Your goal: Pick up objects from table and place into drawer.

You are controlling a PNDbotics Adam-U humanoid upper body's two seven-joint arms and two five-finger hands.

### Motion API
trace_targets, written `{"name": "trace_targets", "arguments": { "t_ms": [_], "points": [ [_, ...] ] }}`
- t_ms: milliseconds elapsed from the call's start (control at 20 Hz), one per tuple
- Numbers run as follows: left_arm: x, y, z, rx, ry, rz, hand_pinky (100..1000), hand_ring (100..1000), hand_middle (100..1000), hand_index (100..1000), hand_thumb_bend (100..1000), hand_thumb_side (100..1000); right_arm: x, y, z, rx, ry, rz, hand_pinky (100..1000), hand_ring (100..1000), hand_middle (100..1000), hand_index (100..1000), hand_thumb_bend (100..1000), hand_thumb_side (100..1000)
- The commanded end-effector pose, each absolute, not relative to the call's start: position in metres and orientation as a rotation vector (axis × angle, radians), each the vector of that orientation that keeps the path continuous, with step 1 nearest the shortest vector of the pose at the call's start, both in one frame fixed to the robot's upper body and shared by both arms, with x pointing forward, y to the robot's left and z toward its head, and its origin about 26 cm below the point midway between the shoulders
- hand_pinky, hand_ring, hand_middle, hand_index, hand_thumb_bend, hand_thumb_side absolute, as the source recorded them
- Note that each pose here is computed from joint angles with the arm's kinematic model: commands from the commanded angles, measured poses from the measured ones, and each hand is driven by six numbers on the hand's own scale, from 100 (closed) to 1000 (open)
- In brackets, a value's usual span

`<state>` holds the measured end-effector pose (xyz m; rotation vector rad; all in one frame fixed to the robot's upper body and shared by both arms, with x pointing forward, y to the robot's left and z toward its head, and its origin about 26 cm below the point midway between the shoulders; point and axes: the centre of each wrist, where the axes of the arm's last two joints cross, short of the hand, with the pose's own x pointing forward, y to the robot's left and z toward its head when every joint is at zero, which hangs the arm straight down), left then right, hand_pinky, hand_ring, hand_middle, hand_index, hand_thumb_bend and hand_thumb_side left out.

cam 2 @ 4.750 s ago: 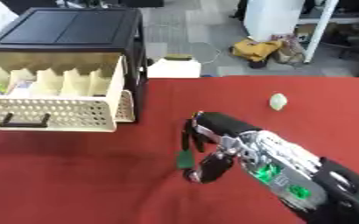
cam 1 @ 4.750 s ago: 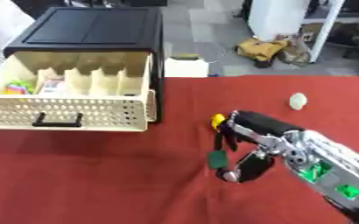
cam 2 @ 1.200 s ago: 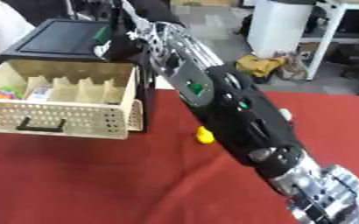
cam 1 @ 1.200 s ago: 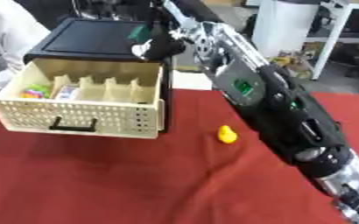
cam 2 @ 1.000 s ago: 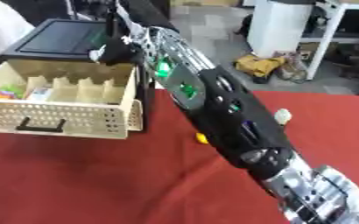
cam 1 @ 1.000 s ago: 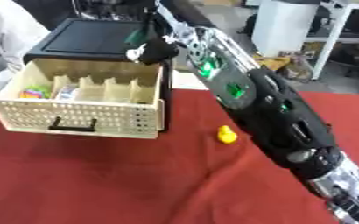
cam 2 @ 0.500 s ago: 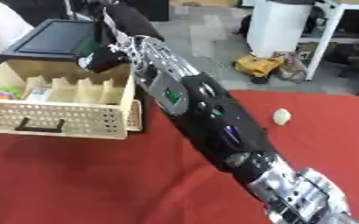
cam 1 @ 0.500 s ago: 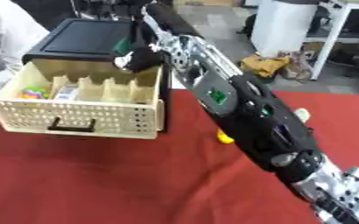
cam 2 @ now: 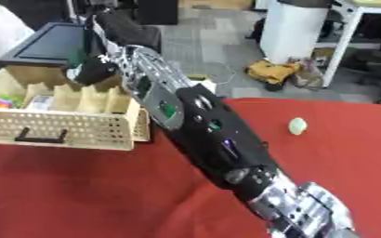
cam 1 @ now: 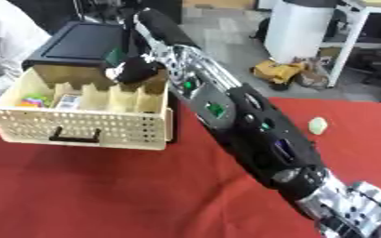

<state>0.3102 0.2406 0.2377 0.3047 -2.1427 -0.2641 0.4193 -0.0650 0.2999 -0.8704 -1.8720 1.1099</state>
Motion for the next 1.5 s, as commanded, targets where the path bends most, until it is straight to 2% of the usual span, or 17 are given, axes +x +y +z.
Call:
{"name": "trace_targets", "arguments": {
  "t_ms": [50,550,900,1300,1350,1400,1500],
  "points": [
    [0.308,0.240,0.245,0.306,-2.172,-0.272,100,100,100,672,132,1000,0.418,-0.064,0.309,-0.901,-1.896,1.111,610,603,300,516,449,333],
    [0.308,0.240,0.245,0.307,-2.169,-0.268,100,100,100,671,136,1000,0.415,-0.061,0.309,-0.915,-1.891,1.141,626,664,403,604,471,492],
    [0.308,0.241,0.244,0.311,-2.164,-0.267,100,100,100,670,136,1000,0.412,-0.065,0.315,-0.924,-1.913,1.100,622,660,394,600,464,485],
    [0.308,0.243,0.243,0.327,-2.159,-0.260,100,100,100,670,138,1000,0.395,-0.087,0.345,-0.917,-2.028,0.953,623,663,399,600,454,503],
    [0.308,0.244,0.242,0.330,-2.158,-0.259,100,100,100,670,139,1000,0.392,-0.092,0.349,-0.920,-2.043,0.937,623,663,401,601,409,523],
    [0.308,0.244,0.242,0.333,-2.157,-0.258,100,100,100,670,139,1000,0.389,-0.097,0.353,-0.923,-2.056,0.922,624,664,401,601,453,512],
    [0.308,0.245,0.242,0.337,-2.155,-0.258,100,100,100,670,138,1000,0.383,-0.105,0.359,-0.933,-2.076,0.906,624,664,402,602,454,521]
  ]
}}
